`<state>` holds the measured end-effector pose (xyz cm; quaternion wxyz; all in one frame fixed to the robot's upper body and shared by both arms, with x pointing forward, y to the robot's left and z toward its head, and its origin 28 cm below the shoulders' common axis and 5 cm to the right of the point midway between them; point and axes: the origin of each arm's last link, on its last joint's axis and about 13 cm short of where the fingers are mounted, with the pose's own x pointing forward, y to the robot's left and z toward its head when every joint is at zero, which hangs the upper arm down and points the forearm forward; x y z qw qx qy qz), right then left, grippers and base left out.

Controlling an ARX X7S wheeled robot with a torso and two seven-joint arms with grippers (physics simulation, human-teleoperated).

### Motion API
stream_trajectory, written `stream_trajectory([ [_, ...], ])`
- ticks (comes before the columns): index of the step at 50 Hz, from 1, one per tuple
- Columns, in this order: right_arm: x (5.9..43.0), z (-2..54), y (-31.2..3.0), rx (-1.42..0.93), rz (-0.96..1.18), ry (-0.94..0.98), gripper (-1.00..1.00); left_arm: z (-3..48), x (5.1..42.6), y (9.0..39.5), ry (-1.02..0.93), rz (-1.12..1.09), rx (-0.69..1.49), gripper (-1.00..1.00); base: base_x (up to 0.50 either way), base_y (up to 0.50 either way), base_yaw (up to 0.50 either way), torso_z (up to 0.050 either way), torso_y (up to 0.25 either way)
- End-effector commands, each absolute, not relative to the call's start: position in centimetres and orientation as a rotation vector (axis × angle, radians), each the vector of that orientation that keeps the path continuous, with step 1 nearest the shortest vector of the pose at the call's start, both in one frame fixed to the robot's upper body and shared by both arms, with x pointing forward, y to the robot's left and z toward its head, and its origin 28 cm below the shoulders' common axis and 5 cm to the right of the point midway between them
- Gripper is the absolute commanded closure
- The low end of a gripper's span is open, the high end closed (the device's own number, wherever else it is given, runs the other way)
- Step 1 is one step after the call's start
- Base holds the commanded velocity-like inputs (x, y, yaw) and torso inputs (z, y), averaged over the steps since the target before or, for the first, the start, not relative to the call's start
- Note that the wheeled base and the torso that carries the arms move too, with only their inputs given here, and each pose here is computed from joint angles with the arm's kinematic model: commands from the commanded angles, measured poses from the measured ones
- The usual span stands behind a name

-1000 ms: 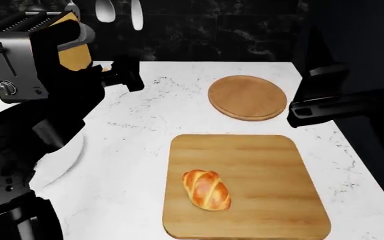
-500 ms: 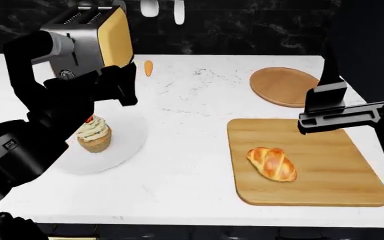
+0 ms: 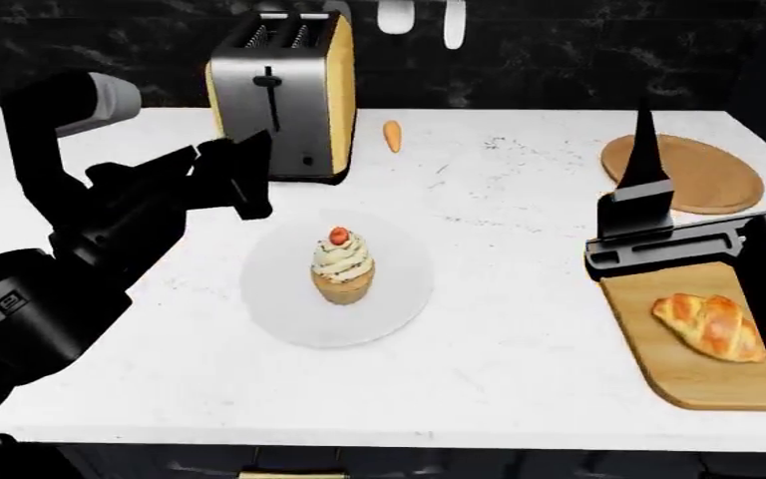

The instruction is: From the different types of pastries on the counter, select a croissant and place it on the cutting board. Then retrieve a jar of jam from the cabinet and place it alongside the croissant on the cutting board.

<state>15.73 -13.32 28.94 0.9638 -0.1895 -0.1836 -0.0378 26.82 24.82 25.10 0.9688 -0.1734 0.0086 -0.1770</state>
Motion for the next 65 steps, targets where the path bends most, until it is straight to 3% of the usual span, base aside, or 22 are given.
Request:
stream_trajectory([
  [1,15.9,28.6,-13.1,-0.394,-0.057,-0.37,-1.0,24.9,26.8,24.9,0.02,-0.359,-0.353,-1.0,-0.01,0.5,0.0,0.0,0.0],
  [33,16.0,28.3,-13.0,-0.394,-0.048,-0.388,-1.0,25.0,26.3,24.9,0.007,-0.364,-0.346,-1.0,0.06,0.5,0.0,0.0,0.0],
  [39,16.6,28.6,-13.2,-0.265,-0.054,-0.387,-1.0,25.0,26.2,24.9,0.005,-0.365,-0.343,-1.0,0.17,0.42,0.0,0.0,0.0],
  [50,18.1,33.9,-12.2,0.072,0.069,-0.525,-1.0,25.5,25.9,25.1,-0.004,-0.356,-0.348,-1.0,0.0,0.0,0.0,0.0,0.001],
  [65,20.4,40.5,-11.4,0.042,0.01,-0.558,-1.0,25.3,25.7,24.9,0.004,-0.378,-0.351,-1.0,0.0,0.0,0.0,0.0,0.0],
])
